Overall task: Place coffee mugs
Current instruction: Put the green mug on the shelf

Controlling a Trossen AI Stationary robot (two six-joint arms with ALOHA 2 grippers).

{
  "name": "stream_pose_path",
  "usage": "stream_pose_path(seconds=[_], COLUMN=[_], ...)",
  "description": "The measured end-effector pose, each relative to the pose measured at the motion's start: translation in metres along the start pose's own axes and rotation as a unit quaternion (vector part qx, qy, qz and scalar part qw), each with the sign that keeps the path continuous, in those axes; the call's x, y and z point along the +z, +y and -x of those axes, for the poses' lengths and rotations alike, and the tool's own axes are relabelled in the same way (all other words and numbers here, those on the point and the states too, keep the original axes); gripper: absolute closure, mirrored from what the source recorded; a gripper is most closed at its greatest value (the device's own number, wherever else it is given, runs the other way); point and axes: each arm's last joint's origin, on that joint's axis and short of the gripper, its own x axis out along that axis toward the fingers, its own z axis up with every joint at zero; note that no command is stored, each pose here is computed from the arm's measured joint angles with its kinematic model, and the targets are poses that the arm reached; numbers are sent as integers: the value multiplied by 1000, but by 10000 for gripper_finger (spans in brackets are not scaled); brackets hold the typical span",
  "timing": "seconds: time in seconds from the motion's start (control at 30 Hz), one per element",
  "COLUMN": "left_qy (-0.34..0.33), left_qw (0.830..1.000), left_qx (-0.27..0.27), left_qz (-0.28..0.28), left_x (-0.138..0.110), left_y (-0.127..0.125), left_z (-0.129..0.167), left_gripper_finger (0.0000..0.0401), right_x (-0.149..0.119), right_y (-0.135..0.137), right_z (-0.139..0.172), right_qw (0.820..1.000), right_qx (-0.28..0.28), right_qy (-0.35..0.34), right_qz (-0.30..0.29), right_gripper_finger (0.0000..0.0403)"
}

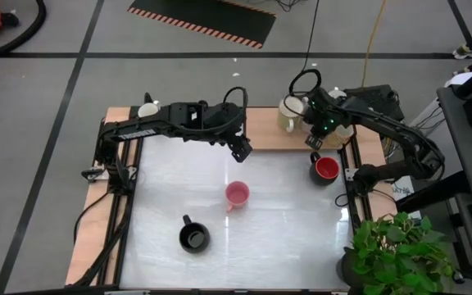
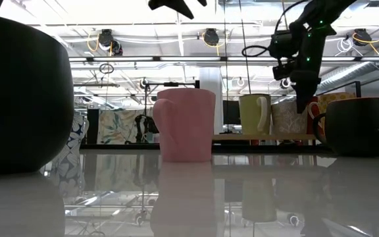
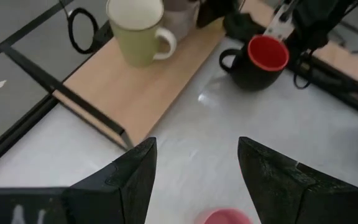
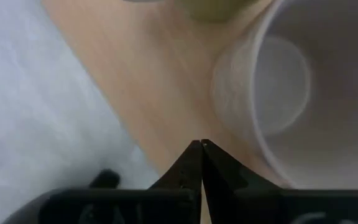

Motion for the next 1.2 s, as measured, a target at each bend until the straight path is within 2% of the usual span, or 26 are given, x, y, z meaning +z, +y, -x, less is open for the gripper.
stream_pose_path(seconds=[0.17,0.53,0.77,0.9,1.2], left_qy=[-6,-3,-3,-4,3], left_qw=[1000,1000,1000,1000,1000], left_qx=[-3,-2,-1,0,4], left_qz=[14,12,-4,-9,-7], left_x=[1,1,1,1,0], left_y=[-1,0,0,1,2], left_z=[0,0,0,0,-1], left_gripper_finger=[174,174,174,174,174], right_x=[7,16,18,24,31], right_y=[-2,-7,-8,-10,-13], right_z=[-8,-24,-23,-23,-22], right_qw=[1000,999,999,997,994], right_qx=[-10,-46,-49,-72,-84], right_qy=[-4,4,-5,-31,-72], right_qz=[20,19,11,10,3], right_gripper_finger=[402,402,403,403,403])
